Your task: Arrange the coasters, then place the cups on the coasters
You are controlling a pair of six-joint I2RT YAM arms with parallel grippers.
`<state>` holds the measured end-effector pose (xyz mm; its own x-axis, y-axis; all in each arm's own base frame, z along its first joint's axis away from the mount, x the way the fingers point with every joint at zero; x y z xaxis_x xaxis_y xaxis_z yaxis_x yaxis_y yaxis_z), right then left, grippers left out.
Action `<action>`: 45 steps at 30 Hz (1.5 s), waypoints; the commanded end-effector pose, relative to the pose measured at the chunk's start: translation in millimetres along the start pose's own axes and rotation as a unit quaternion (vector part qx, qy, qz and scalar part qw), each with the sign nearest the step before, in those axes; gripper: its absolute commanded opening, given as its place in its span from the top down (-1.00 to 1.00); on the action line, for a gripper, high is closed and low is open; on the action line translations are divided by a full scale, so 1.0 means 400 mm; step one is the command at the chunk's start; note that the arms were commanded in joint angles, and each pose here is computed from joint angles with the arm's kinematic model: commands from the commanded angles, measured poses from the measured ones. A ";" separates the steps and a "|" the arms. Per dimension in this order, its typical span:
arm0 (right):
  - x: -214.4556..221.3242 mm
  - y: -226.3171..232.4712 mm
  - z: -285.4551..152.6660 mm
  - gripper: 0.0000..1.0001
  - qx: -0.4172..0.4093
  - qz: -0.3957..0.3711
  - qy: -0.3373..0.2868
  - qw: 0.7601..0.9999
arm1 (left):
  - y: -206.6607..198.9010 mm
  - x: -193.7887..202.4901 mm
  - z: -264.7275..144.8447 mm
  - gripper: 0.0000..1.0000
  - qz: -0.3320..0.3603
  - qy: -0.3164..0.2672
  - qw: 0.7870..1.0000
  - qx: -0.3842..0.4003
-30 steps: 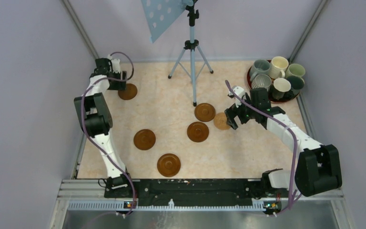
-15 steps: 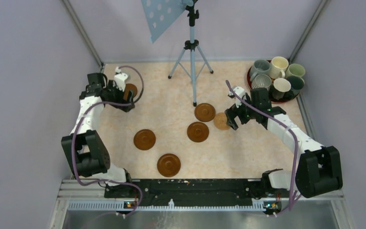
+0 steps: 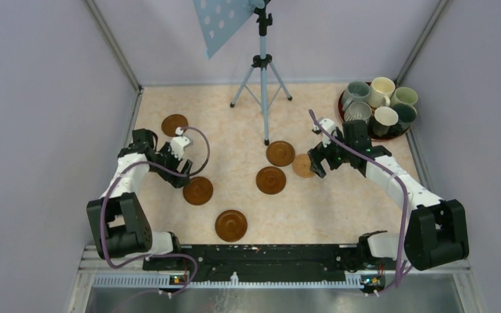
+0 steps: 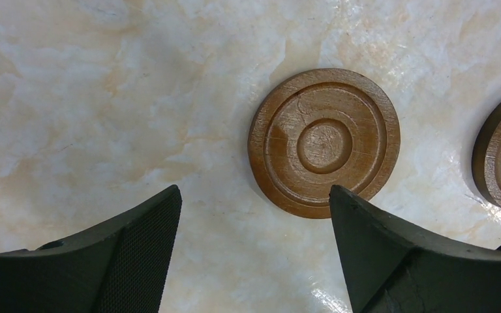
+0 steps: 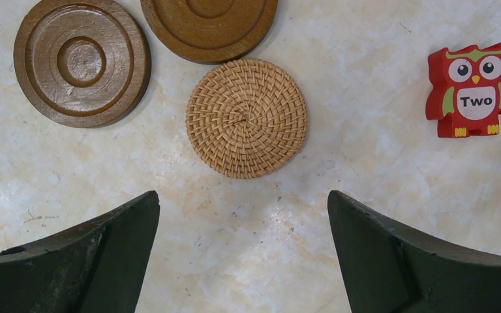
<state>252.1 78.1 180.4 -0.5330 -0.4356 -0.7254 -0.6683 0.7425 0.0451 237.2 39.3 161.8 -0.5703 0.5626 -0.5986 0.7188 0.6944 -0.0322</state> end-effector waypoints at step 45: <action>-0.063 -0.005 -0.042 -0.96 0.020 -0.026 -0.049 0.998 | 0.220 -0.325 0.371 0.06 -0.063 -0.002 0.991 -0.115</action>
<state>250.7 77.3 185.7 -0.5184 -0.4324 -0.7377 -0.6666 0.7447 0.0319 404.4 -33.2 115.4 -0.6446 0.5204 -0.5600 0.5849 0.8074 0.0771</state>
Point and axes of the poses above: each gripper's point midway between its finger pads, its own z axis out along the fingers, its own y axis along the line the jaws close on, x = y × z, the point moved 10 cm from there along -z, back along the fingers, and after that the axes turned 4 degrees about z, right-handed, at the moved point
